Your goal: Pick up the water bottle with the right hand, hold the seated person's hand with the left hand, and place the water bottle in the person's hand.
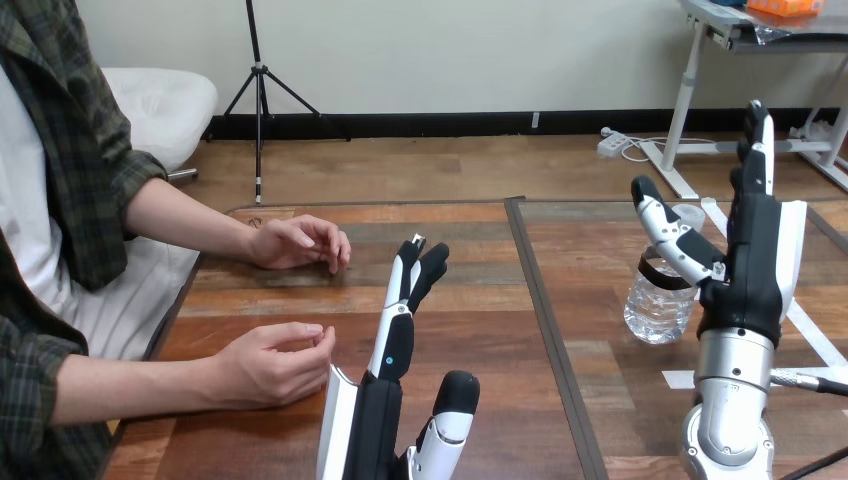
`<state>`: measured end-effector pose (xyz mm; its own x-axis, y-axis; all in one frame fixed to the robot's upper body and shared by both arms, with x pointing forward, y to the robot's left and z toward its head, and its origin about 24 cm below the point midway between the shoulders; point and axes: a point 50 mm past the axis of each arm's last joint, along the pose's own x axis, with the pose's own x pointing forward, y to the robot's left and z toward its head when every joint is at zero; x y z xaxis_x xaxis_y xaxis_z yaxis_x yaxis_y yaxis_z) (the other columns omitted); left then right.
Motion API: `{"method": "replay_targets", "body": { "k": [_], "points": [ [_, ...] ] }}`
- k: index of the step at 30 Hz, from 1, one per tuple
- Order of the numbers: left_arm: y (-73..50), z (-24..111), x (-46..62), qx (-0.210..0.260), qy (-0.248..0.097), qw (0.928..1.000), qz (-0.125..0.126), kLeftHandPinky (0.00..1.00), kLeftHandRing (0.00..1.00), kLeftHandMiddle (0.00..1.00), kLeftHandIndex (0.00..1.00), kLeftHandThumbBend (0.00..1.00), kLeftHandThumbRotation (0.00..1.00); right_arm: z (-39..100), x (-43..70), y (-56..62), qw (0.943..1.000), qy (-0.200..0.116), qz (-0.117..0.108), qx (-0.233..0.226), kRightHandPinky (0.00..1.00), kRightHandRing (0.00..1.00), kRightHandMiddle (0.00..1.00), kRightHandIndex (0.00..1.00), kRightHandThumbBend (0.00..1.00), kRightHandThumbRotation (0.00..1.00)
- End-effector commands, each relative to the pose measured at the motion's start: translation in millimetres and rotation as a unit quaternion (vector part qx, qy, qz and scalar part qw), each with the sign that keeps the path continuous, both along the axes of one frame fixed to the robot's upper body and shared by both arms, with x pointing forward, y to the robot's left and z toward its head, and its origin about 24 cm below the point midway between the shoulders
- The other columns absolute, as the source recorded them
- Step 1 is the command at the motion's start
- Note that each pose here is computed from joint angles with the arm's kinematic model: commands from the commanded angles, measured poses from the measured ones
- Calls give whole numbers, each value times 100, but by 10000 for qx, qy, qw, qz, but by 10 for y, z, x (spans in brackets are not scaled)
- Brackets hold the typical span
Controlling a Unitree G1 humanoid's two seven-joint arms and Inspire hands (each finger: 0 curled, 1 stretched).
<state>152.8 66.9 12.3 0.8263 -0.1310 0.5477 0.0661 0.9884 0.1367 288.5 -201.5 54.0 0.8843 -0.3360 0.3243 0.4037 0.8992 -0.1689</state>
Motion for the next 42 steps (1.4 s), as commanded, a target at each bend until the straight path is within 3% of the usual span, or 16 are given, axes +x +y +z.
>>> {"method": "replay_targets", "body": {
  "k": [1, 25, 42],
  "points": [
    [-45, 43, 20, -218, -68, 9997, 43, 92, 92, 94, 99, 44, 100, 194, 140, -35, 9996, -221, 14, -177, 100, 100, 100, 100, 53, 0],
    [-37, 40, 10, -215, -42, 9997, 48, 93, 92, 94, 99, 46, 100, 96, 200, -122, 9979, 317, -135, -554, 93, 96, 100, 100, 63, 0],
    [-37, 40, 8, -211, -54, 9997, 65, 92, 91, 93, 98, 45, 100, 34, 278, -153, 9954, 715, -82, -631, 89, 97, 100, 100, 65, 0]
  ]
}}
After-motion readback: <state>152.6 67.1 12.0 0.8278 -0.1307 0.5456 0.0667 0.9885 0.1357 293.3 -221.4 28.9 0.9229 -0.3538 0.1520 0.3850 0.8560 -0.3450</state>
